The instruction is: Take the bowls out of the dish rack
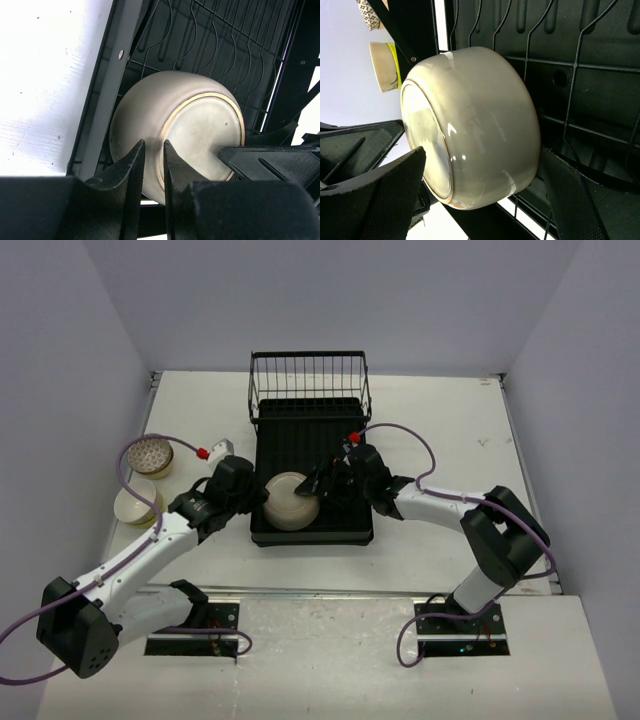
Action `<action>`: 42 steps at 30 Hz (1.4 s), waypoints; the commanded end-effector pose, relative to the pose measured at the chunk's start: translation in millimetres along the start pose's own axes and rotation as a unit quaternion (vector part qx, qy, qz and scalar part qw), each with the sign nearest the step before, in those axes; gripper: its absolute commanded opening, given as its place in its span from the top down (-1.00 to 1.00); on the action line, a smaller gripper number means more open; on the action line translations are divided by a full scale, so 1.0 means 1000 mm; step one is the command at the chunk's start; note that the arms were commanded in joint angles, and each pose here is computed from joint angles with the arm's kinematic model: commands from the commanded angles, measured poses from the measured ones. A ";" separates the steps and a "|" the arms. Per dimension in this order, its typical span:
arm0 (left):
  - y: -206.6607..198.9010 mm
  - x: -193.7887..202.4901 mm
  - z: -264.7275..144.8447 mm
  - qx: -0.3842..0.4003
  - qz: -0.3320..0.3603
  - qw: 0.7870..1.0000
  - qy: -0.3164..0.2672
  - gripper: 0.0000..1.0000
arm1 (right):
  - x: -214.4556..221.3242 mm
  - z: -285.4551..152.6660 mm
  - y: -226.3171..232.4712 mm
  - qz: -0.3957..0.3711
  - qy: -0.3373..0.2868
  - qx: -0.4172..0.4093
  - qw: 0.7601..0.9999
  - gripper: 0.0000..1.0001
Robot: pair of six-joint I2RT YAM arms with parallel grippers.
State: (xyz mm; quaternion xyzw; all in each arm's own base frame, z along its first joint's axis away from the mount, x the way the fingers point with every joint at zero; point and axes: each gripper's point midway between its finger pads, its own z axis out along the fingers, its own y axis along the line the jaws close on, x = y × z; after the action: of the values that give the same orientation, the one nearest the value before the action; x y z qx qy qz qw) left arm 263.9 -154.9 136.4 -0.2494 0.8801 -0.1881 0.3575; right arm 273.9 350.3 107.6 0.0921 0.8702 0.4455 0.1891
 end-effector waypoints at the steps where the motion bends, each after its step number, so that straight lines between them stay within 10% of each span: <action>1: -0.001 -0.002 0.004 0.007 -0.002 1.000 -0.005 0.56 | -0.004 -0.012 0.044 -0.026 -0.007 -0.070 0.997 -0.86; 42: 0.009 0.002 0.007 -0.008 -0.004 1.000 -0.002 0.56 | 0.008 -0.033 0.101 -0.082 -0.005 -0.132 0.988 -0.85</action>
State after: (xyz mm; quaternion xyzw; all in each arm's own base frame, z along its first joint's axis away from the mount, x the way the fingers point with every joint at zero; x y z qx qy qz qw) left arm 270.1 -144.7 132.0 -0.2639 0.8728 -0.1751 0.3714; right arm 246.8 357.5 124.3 0.0472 0.8745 0.4434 0.1909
